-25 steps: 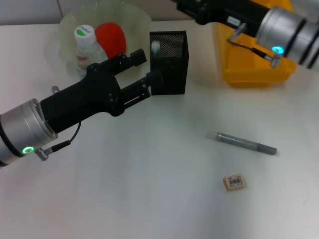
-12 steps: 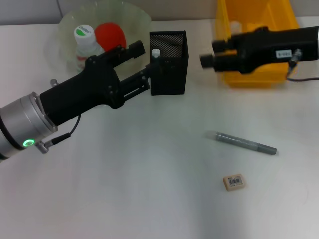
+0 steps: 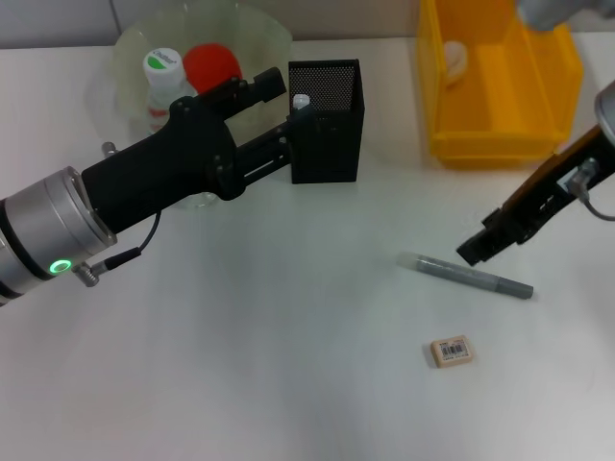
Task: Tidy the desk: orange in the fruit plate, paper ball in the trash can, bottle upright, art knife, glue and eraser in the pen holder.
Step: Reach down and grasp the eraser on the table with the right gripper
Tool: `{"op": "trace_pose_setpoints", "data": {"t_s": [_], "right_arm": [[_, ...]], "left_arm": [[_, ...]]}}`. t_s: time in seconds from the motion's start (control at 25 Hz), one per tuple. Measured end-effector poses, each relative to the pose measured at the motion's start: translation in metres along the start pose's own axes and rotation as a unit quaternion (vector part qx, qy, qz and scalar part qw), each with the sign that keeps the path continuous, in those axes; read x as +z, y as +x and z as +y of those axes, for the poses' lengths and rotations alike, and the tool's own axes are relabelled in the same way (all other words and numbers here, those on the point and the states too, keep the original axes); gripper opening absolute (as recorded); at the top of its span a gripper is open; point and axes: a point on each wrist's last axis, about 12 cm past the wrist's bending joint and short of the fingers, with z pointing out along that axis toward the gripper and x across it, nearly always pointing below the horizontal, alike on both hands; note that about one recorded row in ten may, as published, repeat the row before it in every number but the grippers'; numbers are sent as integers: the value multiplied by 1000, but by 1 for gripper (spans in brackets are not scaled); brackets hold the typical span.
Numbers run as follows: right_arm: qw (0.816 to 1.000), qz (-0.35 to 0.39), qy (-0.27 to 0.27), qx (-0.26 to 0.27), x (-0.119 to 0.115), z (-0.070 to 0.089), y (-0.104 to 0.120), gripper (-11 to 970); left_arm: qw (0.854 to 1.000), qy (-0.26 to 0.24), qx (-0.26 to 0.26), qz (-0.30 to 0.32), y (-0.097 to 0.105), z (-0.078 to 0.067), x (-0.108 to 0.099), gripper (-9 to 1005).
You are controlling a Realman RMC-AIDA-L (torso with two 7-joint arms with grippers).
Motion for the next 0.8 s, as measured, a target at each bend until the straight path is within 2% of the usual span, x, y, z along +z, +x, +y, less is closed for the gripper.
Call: {"op": "trace_pose_setpoints", "data": {"t_s": [0.16,0.32,0.36,0.4,0.6,0.8], "right_arm": [[999,36,-1,-19,7,9,-5,555],[997,79,-9,-23,31,14,-8,559],[997,79,-9,-23,31,14,-8,560],[995,94,-7,-26,41,16,-8,561],[993,116,3,-30,55,22,-9,567],[991,132,13,-27,64,25,-10,730]], "left_arm": [[1000,-2,0,1,0,0,0,652],[1000,-7,-5,-2,1,1,0,652],[1000,-7,-5,-2,1,1,0,652],[1000,-8,-7,-1,2,2,-1,652],[1000,-10,-10,0,3,2,-2,652],[1000,-7,-7,2,4,1,0,652]]}}
